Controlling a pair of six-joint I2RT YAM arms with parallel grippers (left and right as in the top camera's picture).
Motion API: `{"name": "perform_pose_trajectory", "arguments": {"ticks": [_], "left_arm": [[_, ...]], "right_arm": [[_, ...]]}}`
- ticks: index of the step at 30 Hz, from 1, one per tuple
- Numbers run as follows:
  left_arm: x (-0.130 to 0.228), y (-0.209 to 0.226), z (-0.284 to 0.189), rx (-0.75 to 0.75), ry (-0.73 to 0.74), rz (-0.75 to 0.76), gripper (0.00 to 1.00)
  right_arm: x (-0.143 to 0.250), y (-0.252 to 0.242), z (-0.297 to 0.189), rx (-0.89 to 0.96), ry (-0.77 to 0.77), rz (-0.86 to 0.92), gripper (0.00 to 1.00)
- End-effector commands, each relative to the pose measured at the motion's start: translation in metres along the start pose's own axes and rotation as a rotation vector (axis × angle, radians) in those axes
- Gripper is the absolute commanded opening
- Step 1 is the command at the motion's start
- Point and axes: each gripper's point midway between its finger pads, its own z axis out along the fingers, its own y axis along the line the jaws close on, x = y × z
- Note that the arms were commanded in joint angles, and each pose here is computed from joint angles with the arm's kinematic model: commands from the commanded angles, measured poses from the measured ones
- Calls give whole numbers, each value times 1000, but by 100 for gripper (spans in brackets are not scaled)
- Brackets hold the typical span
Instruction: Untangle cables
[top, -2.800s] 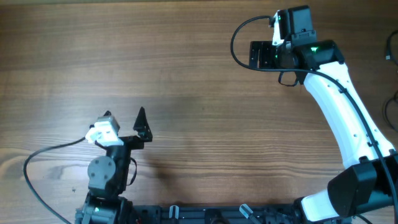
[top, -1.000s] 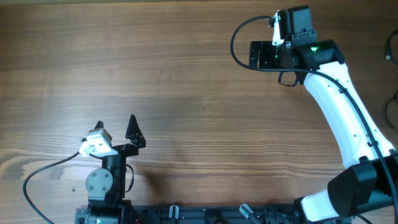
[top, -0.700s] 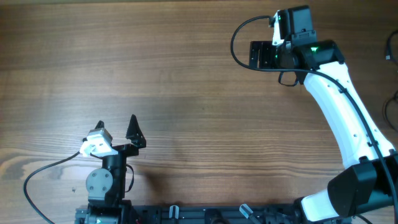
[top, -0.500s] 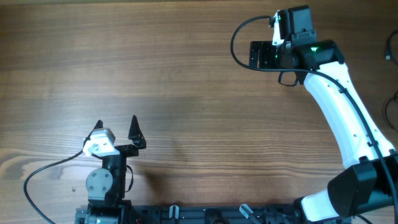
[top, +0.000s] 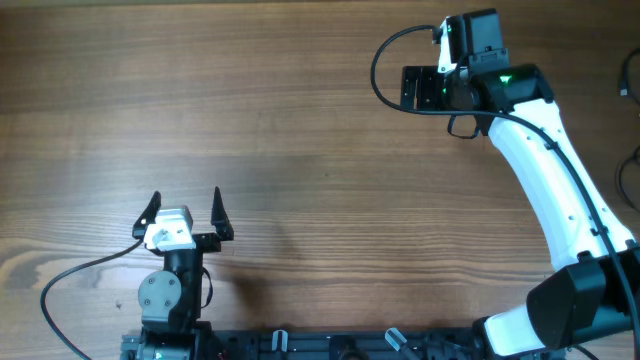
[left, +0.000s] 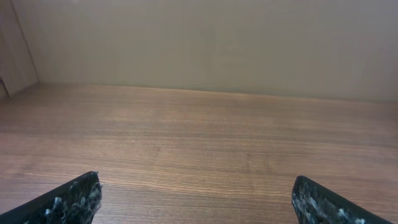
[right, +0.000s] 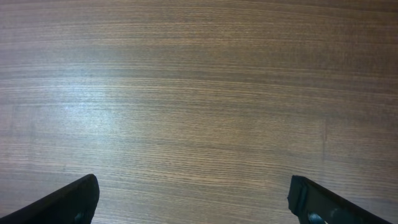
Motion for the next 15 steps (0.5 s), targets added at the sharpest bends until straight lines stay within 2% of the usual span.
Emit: {"name": "perform_pose_trajectory", "arguments": {"ticks": [1,15], "left_arm": [[1,5,0,-23,-4,23,100],[0,4,0,-21,-8,22,100]], "right_arm": [[2,3,4,-12,12,-1,100],[2,3,4,-12,12,0,100]]}}
